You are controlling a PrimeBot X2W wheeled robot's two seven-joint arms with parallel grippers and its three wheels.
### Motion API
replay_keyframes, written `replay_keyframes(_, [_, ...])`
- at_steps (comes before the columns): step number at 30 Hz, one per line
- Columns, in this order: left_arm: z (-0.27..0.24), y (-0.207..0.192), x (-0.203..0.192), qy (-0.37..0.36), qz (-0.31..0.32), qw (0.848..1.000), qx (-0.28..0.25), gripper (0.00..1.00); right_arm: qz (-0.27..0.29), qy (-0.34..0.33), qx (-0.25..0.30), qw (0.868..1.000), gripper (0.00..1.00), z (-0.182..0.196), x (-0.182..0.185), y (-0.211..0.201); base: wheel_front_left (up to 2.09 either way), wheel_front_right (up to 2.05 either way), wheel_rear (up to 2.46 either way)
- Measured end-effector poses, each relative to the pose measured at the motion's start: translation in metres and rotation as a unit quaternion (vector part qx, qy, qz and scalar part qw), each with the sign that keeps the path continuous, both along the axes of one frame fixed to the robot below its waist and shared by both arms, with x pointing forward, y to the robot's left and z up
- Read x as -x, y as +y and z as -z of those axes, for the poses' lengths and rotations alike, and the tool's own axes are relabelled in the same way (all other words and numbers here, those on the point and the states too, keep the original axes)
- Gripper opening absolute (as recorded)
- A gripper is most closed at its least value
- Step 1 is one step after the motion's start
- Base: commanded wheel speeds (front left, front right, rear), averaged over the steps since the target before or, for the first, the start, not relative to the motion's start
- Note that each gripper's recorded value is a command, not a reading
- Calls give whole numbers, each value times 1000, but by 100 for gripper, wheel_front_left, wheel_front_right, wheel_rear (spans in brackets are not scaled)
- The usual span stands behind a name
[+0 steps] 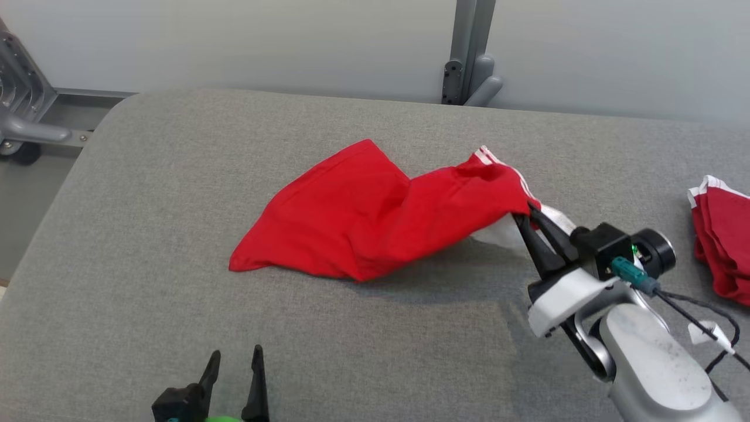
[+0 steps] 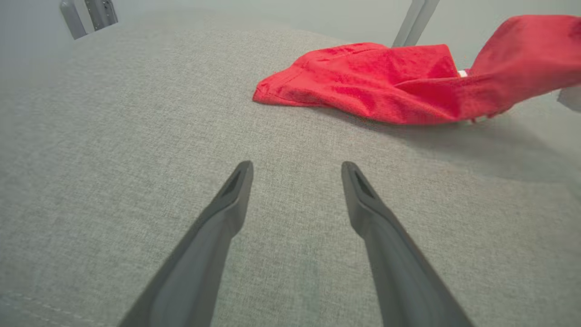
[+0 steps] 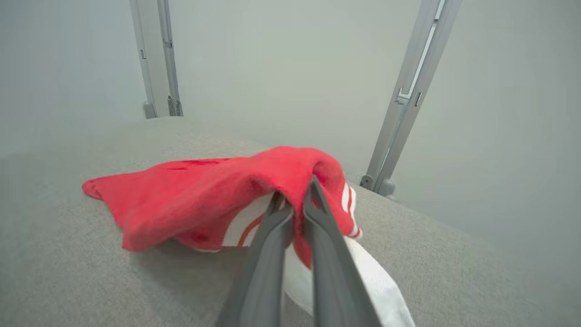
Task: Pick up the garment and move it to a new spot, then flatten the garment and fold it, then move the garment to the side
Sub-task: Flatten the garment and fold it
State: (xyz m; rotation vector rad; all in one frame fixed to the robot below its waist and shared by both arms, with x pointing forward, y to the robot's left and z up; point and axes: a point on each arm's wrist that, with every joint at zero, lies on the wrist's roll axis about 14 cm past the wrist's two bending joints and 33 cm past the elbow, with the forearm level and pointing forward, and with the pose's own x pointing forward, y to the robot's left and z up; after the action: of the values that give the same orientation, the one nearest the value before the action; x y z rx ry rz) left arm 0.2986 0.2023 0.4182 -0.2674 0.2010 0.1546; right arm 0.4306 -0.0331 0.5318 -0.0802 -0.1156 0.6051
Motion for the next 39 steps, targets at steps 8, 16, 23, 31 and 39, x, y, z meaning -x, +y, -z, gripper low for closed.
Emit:
replay_keyframes(8, [-16,-22,-17,-27,34,999,7,100,-28,-54,44,997,0,-49,-31,24,0,0,0])
replay_keyframes(16, [-21,-11,-13,-30,8,999,11,100,-50,-16,131,990,100,-21,-88,66,0,0,0])
replay_keyframes(23, [-8,17,7,2,-53,999,5,100,-73,52,121,989,100,32,-107,108,0,0,0])
replay_keyframes(31, [-5,36,6,13,-79,997,-16,100,-69,85,73,991,100,56,-97,111,0,0,0])
replay_keyframes(39, [-11,34,-11,-1,-57,998,-34,100,-1,109,23,994,100,66,-77,50,0,0,0])
